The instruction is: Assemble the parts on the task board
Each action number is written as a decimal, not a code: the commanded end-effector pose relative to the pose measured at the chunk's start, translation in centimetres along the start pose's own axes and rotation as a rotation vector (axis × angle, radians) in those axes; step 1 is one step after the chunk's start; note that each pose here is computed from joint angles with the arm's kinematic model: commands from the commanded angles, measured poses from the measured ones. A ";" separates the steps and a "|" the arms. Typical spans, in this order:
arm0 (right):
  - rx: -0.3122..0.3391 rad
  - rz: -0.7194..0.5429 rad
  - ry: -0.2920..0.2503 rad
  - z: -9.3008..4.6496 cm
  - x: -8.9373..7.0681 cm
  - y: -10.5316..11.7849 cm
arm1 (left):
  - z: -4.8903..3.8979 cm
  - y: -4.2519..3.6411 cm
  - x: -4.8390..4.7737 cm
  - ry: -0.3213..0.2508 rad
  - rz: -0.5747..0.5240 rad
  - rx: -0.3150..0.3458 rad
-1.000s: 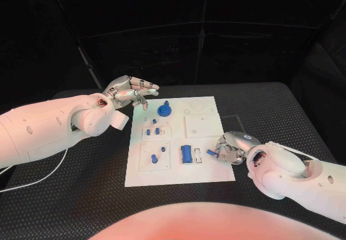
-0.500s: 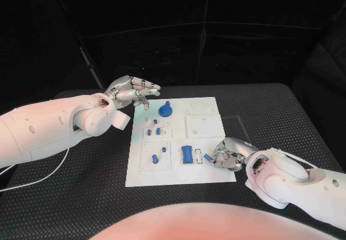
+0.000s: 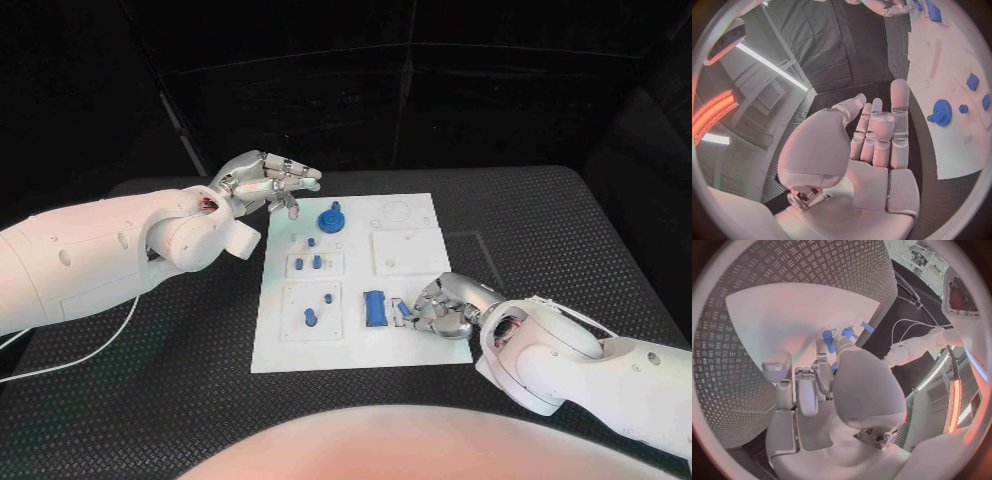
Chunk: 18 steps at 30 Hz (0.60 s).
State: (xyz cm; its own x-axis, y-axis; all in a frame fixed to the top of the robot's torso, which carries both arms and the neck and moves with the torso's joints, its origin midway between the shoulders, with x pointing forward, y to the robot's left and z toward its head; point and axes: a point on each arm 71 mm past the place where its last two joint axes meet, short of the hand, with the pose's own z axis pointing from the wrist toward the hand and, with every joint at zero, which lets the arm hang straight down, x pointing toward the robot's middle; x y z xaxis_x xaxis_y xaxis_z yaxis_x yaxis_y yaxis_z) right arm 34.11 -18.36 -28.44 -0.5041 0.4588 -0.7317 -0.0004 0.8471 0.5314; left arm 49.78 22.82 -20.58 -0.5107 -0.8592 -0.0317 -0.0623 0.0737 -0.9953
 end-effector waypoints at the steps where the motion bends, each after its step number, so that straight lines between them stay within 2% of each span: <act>1: -0.001 0.044 -0.019 0.2 -0.1 0.1 | 0.04 -0.21 0.11 0.004 -0.006 0.016; 18: 0.017 0.030 0.004 1.4 0.7 0.4 | 0.09 -0.15 0.20 0.015 -0.009 0.006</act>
State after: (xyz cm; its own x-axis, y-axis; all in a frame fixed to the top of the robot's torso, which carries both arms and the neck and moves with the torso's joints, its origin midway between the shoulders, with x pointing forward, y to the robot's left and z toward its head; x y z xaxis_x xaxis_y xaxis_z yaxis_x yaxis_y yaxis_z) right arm 35.01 -17.45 -29.28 -0.5017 0.4904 -0.7126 0.0329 0.8340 0.5508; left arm 49.78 22.76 -20.59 -0.5130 -0.8578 -0.0306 -0.0635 0.0735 -0.9953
